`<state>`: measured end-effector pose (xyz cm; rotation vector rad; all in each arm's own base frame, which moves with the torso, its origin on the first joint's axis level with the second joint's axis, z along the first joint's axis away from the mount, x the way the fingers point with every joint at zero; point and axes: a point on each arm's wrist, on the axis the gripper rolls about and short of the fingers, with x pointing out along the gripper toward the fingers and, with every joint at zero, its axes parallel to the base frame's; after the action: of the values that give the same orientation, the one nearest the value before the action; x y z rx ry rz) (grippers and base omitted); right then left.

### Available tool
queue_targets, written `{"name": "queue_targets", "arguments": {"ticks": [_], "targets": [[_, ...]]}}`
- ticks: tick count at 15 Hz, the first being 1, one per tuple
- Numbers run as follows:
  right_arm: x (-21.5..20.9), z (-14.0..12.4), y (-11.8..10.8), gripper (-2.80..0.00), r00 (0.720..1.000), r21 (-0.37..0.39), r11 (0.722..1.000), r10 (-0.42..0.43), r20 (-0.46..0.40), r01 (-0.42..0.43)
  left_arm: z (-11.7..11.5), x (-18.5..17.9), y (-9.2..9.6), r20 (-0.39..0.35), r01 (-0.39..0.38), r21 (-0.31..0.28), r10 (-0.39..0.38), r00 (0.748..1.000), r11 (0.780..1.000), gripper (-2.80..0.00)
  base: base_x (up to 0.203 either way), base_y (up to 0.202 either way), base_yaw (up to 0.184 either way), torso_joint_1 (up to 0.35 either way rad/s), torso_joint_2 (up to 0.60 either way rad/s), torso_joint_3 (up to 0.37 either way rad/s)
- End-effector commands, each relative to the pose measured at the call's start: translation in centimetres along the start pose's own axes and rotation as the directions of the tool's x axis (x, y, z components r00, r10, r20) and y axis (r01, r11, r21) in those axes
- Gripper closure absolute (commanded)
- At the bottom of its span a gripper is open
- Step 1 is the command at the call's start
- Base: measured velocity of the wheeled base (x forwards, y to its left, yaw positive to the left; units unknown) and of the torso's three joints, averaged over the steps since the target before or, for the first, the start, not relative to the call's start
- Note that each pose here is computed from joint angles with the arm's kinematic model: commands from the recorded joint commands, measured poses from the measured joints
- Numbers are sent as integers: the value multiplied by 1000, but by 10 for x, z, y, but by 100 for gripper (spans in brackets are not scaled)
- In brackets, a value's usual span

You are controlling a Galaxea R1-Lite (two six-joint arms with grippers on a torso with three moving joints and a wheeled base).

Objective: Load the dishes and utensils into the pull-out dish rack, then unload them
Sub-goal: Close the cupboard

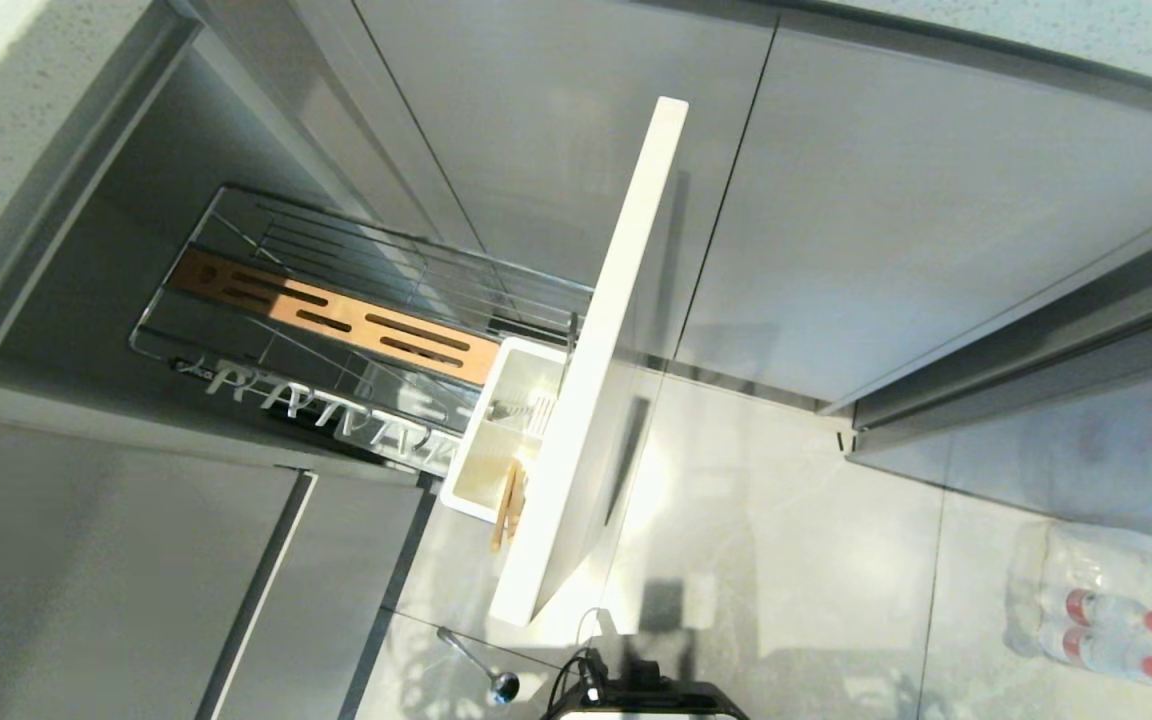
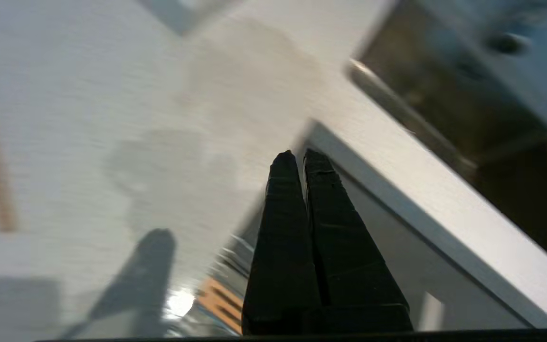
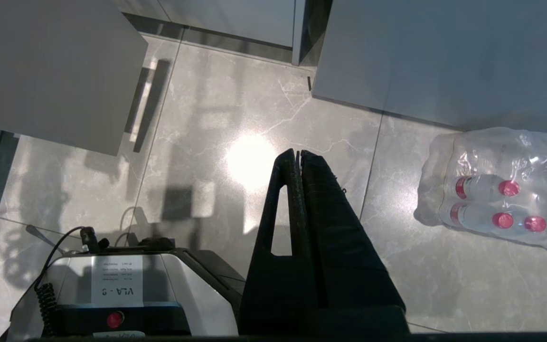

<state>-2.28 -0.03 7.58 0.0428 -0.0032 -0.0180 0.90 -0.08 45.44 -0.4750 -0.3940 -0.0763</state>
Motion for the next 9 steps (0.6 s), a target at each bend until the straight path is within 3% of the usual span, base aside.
{"name": "queue_targets", "arguments": {"ticks": [1, 2, 3, 4, 6, 7, 8, 9], "targets": [[0, 0, 0, 0, 1000, 0, 1000, 0, -1, 0, 2, -20, -2, -49, 164, -65, -167, 985, 984, 0, 0, 0, 0, 0, 0, 0], [0, 0, 0, 0, 1000, 0, 1000, 0, -1, 0, -1, -20, -1, -109, 237, -103, -248, 963, 966, 0, 0, 0, 0, 0, 0, 0], [0, 0, 0, 0, 1000, 0, 1000, 0, -1, 0, -5, -16, 0, -189, 307, -157, -334, 923, 939, 0, 0, 0, 0, 0, 0, 0], [0, 0, 0, 0, 1000, 0, 1000, 1, -1, -1, -11, -10, 1, -278, 359, -215, -410, 869, 908, 0, 0, 0, 0, 0, 0, 0], [0, 0, 0, 0, 1000, 0, 1000, 0, -1, 0, -32, 7, -5, -449, 416, -322, -524, 724, 850, 0, 0, 0, 0, 0, 0, 0], [0, 0, 0, 0, 1000, 0, 1000, 0, 0, 0, -49, 19, -12, -544, 413, -361, -549, 635, 836, 0, 0, 0, 0, 0, 0, 0], [0, 0, 0, 0, 1000, 0, 1000, 1, -1, -1, -68, 30, -19, -637, 393, -380, -545, 545, 837, 0, 0, 0, 0, 0, 0, 0], [0, 0, 0, 0, 1000, 0, 1000, 0, -1, 0, -84, 40, -26, -699, 376, -391, -537, 472, 840, 0, 0, 0, 0, 0, 0, 0]]}}
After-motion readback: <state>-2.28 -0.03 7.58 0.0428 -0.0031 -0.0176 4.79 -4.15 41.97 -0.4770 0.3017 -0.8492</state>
